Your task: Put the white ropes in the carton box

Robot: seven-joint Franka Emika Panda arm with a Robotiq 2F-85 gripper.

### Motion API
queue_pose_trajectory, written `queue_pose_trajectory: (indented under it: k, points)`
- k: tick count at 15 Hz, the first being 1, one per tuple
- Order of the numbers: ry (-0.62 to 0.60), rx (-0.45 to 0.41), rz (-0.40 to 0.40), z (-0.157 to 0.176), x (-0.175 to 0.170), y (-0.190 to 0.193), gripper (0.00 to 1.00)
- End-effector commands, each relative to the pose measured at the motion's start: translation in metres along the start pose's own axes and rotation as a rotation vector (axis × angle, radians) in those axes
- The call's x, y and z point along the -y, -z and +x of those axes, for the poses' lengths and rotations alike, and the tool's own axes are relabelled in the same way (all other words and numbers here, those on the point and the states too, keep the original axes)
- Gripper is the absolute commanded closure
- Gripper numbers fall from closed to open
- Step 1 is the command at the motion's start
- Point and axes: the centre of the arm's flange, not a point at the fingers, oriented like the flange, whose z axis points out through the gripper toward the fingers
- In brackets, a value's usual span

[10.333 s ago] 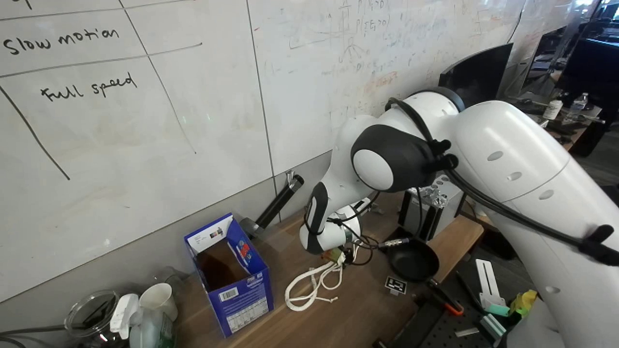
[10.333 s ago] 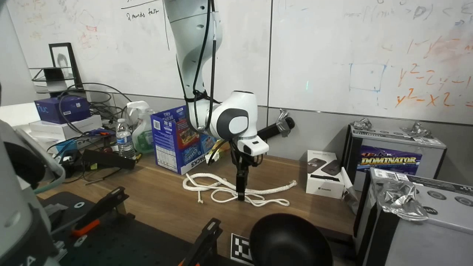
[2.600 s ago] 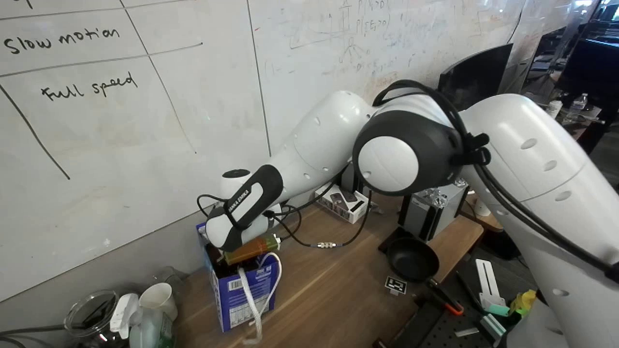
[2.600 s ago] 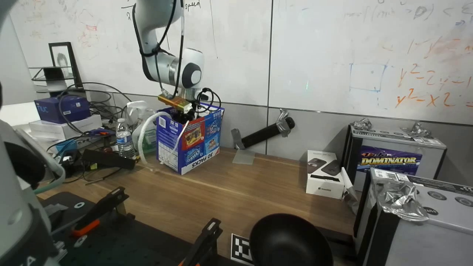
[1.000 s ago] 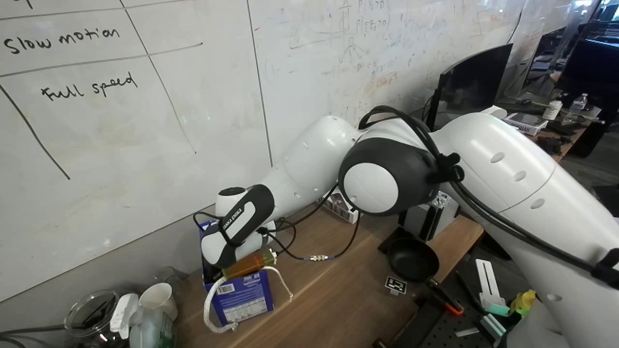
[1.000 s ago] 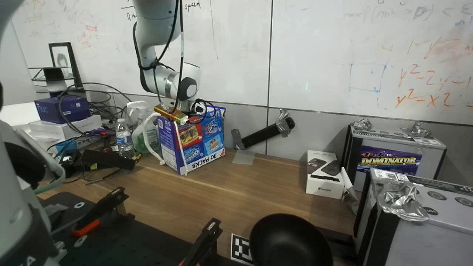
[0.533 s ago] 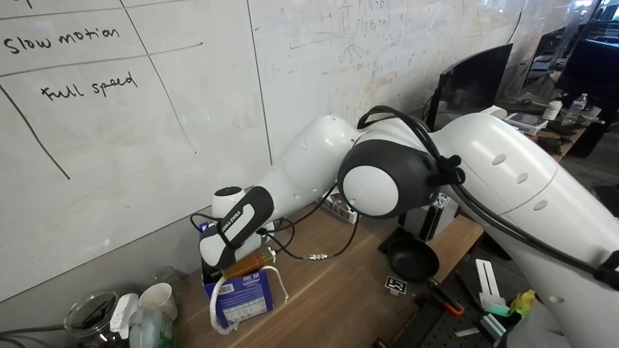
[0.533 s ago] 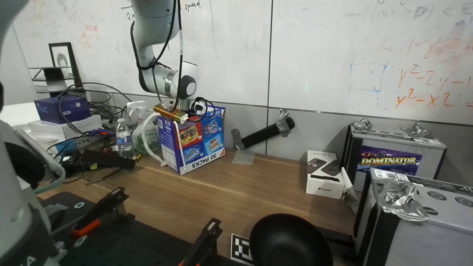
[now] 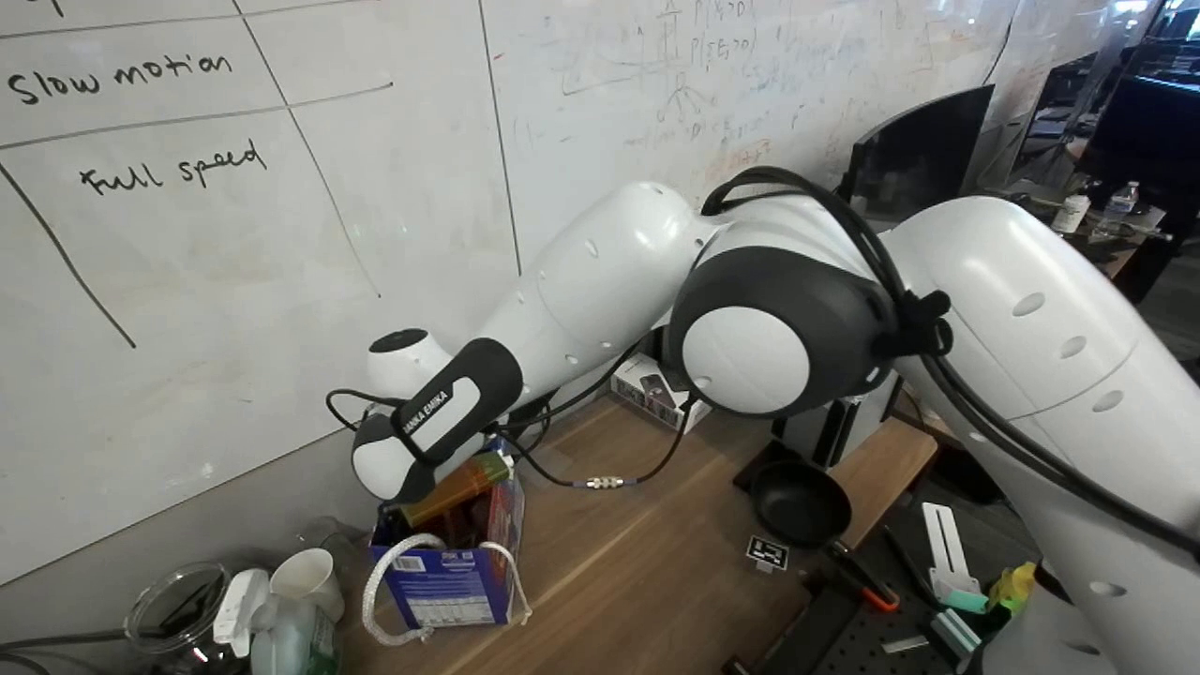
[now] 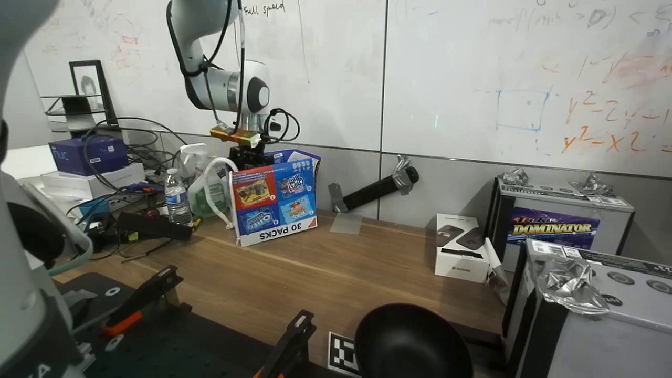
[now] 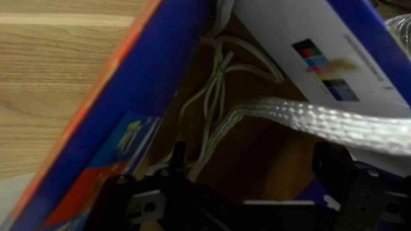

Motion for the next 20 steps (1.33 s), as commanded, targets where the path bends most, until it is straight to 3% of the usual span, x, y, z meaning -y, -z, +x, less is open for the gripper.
queue_pose_trajectory:
  k: [1,10,15,20]
  points:
    - [-0.010,-0.037,-0.054,-0.003,0.000,0.039,0.00]
    - [-0.088,-0.146,-0.096,-0.032,0.009,0.101,0.00]
    - [-0.272,-0.134,-0.080,-0.076,0.025,0.125,0.00]
    - [-0.448,-0.125,-0.061,-0.113,0.039,0.114,0.00]
